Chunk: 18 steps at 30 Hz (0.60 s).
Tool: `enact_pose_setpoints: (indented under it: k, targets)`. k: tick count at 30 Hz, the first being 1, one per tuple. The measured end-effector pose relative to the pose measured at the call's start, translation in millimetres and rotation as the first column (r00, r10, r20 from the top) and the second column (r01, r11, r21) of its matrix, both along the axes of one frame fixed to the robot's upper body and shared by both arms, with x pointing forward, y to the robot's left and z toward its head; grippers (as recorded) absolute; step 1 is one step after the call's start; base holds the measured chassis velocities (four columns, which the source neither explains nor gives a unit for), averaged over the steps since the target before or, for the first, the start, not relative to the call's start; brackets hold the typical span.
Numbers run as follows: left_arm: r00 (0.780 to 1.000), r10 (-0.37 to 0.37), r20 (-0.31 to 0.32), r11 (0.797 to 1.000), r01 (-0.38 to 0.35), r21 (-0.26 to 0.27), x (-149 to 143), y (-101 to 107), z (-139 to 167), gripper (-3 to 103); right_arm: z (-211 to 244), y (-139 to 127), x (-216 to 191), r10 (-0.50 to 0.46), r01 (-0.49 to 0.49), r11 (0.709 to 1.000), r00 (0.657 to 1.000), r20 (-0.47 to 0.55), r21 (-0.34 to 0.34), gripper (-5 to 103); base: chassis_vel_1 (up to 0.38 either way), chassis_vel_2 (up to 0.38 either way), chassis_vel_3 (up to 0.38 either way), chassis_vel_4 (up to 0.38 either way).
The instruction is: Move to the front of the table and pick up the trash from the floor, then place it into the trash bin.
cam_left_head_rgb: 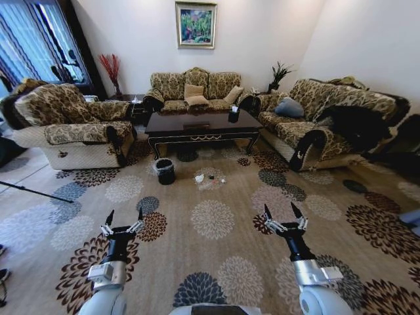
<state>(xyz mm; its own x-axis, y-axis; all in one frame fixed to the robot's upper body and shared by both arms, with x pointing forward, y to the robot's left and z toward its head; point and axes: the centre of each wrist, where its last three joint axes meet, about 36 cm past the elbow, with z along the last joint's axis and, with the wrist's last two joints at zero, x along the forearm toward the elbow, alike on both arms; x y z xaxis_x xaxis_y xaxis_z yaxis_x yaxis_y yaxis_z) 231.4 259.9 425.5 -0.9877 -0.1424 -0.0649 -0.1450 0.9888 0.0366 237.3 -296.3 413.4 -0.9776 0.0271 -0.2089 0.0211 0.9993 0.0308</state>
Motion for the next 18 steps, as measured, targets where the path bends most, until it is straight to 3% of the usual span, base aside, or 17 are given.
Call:
enact_pose_setpoints:
  k: [4, 18]
  targets:
    - [1.000, -0.001, 0.004, 1.000, 0.001, -0.031, 1.0, -0.9, 5.7, 100, 0.4, -1.6, 0.7, 0.000, 0.000, 1.000, 1.000, -0.001, -0.005, 100, 0.000, 0.000, 0.000, 0.000]
    - [1.000, 0.002, -0.003, 0.999, -0.002, -0.033, -1.0, 0.2, 4.1, 100, -4.4, -0.4, 0.9, 0.007, -0.007, 1.000, 1.000, -0.016, -0.015, 100, 0.000, 0.000, 0.000, 0.000]
